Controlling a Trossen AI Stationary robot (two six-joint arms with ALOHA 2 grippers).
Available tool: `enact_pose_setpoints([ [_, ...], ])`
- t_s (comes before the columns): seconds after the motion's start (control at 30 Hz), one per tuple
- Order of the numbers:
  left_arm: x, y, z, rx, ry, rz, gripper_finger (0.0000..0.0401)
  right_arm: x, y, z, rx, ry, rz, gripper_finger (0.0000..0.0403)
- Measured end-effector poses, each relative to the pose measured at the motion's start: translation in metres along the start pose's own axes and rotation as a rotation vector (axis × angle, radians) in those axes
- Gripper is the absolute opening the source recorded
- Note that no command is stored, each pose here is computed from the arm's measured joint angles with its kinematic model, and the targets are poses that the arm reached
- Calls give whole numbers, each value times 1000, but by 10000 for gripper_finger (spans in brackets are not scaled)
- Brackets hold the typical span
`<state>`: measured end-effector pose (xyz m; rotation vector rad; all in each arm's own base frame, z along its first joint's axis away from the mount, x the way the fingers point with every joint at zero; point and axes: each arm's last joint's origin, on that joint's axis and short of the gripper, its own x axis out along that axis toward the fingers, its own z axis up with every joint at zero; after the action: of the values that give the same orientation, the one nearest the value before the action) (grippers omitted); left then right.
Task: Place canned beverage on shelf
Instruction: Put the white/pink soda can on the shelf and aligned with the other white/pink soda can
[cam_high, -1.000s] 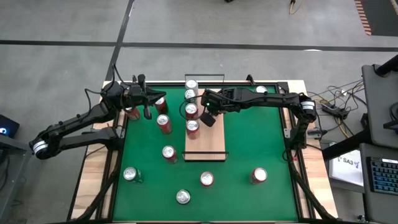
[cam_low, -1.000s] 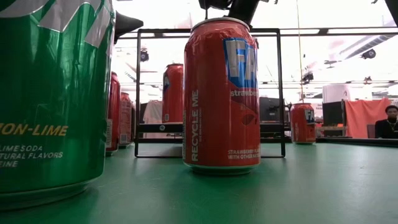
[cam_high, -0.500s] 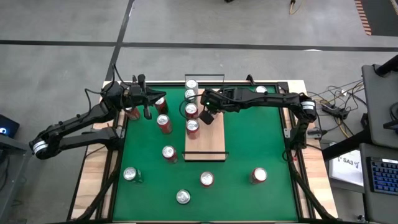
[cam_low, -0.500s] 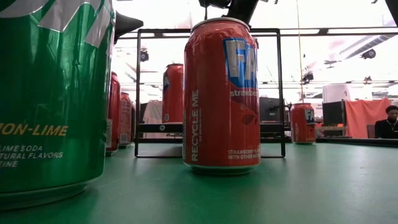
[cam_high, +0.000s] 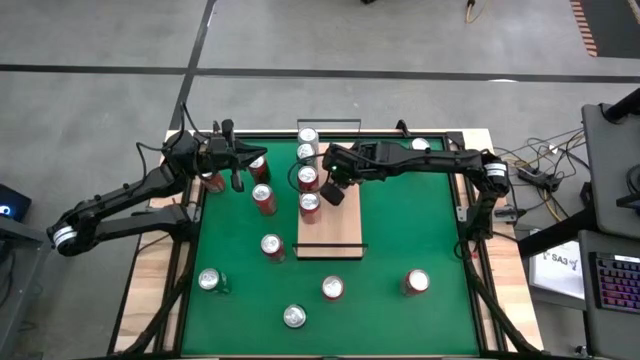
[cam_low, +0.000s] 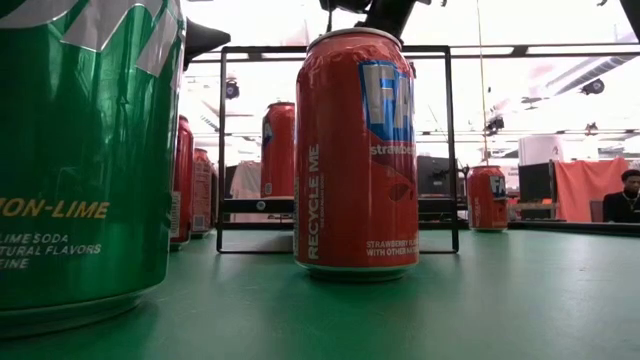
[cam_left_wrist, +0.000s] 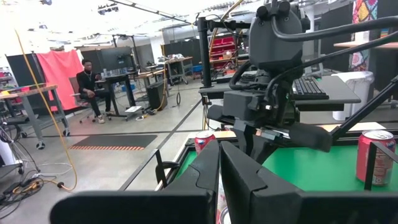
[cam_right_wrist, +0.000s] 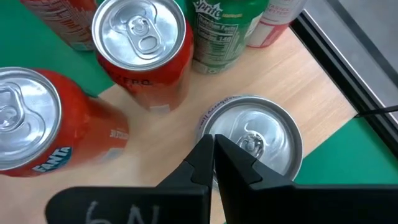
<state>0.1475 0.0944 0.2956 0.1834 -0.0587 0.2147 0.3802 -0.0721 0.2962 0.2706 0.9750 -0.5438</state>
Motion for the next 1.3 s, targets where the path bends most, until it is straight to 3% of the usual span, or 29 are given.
enact_pose_setpoints([
  [0.77, 0, 0, 0, -1, 1, 0, 0, -14, -1, 7, -64, -30, 10, 9],
  [1.13, 0, 0, 0, -31, 0, 0, 0, -19, 40, -2, -229, -165, 6, 9],
  [1.3, 0, 0, 0, -44, -2, 0, 0, -24, 55, -11, -270, -160, 33, 9],
])
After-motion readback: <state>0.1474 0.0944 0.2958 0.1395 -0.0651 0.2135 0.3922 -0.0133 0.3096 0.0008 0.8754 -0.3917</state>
